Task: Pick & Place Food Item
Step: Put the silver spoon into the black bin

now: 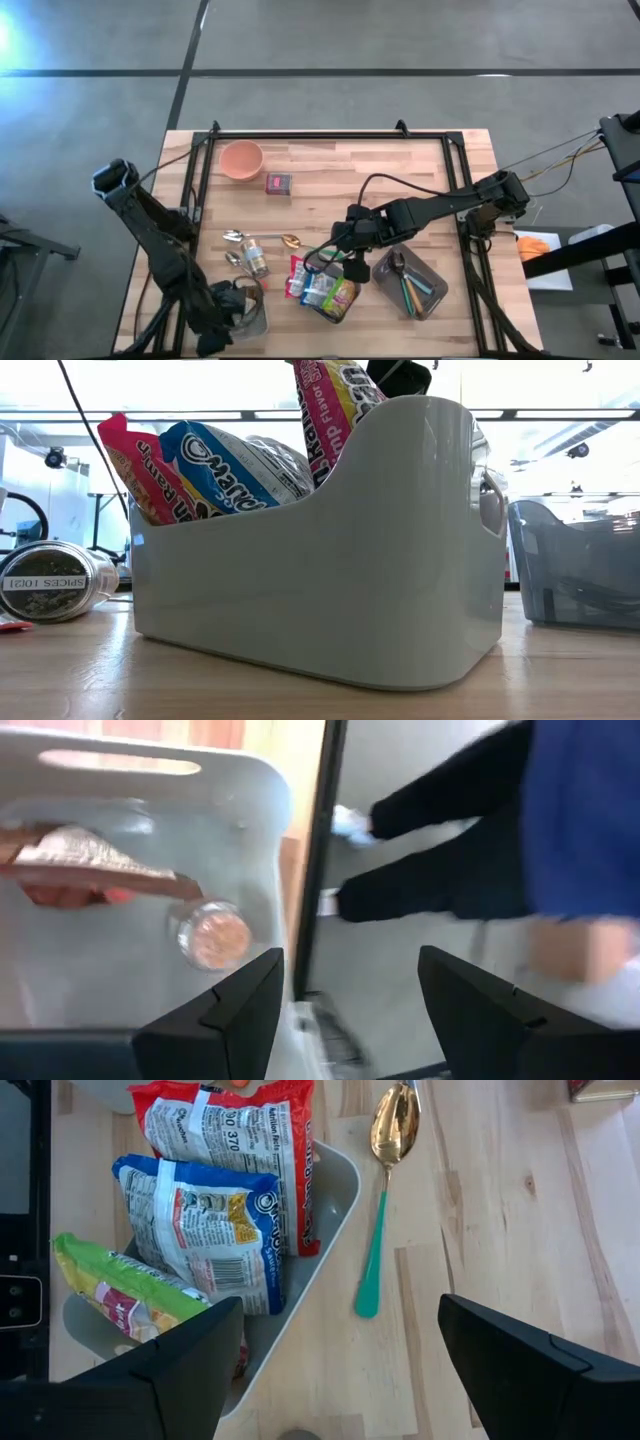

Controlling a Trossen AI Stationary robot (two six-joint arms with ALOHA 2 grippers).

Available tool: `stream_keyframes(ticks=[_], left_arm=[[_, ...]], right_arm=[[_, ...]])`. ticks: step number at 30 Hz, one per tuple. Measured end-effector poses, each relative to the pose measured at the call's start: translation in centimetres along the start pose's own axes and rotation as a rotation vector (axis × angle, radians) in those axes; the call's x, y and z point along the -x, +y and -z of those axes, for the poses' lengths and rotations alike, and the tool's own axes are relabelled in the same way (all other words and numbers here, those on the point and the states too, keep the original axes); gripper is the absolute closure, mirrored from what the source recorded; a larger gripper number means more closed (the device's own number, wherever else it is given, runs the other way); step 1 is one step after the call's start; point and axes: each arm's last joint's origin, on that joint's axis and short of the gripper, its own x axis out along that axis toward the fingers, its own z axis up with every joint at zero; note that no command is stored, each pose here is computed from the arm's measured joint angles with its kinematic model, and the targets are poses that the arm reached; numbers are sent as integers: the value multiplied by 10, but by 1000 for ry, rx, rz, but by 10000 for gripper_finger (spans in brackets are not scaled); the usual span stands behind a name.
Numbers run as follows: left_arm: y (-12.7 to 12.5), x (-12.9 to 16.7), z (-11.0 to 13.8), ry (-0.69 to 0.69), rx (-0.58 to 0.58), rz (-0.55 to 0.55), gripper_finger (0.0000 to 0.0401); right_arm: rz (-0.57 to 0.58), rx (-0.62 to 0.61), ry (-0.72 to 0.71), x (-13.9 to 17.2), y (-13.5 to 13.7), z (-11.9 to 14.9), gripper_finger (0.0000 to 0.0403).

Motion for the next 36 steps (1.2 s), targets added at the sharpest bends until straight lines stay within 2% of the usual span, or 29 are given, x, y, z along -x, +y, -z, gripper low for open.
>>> stream_keyframes(ticks=[3, 6, 10, 13, 16, 22, 26, 31, 36], left_arm=[[3, 21, -7, -34, 158, 36, 164], [16, 43, -13, -59, 278, 1, 164], [35, 68, -20, -119, 296, -64, 164], [51, 78, -26, -123, 241, -139, 164], [64, 83, -35, -120, 133, -208, 164], [94, 96, -60, -125, -91, -315, 164], [118, 109, -76, -135, -186, -381, 164], [147, 119, -94, -127, -256, -458, 164], [160, 113, -107, -51, -427, -495, 164]], right_arm=[[-1, -1, -2, 0, 0, 0, 69], [-5, -1, -14, 0, 1, -1, 69], [-11, -3, -40, 0, 1, -4, 69], [-12, -4, -53, 0, 1, -5, 69], [-16, -21, -69, 0, 0, -7, 69], [-67, -163, -191, 1, -3, -22, 69], [-92, -222, -253, 2, -7, -30, 69], [-87, -327, -256, 1, -15, -33, 69], [-92, -390, -252, 2, -16, -33, 69]])
